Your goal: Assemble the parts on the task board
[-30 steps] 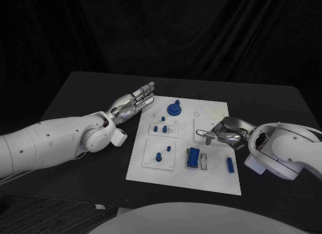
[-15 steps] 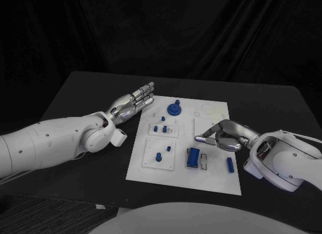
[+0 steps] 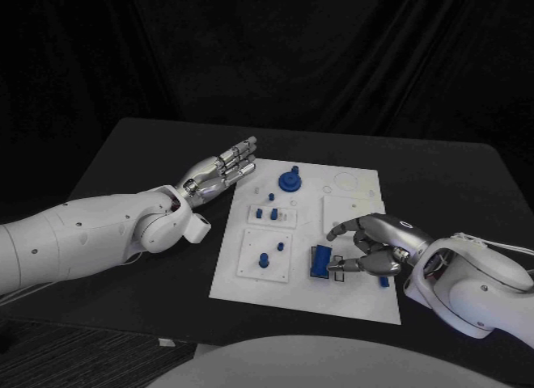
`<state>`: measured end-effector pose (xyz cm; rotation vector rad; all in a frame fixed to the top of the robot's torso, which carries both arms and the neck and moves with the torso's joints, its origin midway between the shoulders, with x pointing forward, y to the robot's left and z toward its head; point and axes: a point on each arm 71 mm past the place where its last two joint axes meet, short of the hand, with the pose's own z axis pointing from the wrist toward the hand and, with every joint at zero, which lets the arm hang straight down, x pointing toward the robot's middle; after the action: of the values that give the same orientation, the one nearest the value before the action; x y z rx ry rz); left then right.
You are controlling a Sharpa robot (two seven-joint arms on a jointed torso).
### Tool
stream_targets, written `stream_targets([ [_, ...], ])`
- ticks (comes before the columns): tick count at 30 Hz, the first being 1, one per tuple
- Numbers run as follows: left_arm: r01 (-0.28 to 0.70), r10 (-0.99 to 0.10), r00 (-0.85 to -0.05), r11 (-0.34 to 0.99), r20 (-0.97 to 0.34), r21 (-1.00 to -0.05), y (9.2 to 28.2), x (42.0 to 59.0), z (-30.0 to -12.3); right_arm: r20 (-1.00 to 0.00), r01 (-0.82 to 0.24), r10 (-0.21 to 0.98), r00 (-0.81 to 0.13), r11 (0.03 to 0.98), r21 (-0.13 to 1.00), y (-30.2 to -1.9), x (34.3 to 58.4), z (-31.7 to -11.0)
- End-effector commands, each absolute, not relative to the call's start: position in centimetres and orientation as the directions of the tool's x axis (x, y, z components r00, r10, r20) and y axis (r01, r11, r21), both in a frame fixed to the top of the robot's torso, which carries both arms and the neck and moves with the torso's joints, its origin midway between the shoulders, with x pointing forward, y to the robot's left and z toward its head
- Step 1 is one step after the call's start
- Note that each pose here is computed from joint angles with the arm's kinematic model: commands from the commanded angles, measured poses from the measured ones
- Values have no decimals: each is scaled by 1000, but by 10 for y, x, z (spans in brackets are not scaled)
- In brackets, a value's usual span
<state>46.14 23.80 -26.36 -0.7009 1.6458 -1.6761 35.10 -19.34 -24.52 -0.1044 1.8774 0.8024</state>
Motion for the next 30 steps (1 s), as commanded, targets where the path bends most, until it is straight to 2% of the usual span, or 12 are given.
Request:
stream_targets([
  [1, 97, -770, -635, 12, -72, -995, 238, 460, -263, -946, -481, 163, -280, 829, 286, -195, 348, -242],
  [11, 90, -766, -639, 10, -65, -996, 239, 459, -265, -966, -440, 64, -249, 881, 172, -195, 338, -255],
  [20, 84, -767, -638, 12, -63, -996, 241, 458, -266, -963, -432, 67, -260, 884, 178, -188, 331, -265],
  [30, 78, -764, -643, 12, -60, -997, 240, 458, -267, -963, -449, 78, -258, 873, 191, -180, 331, -268],
])
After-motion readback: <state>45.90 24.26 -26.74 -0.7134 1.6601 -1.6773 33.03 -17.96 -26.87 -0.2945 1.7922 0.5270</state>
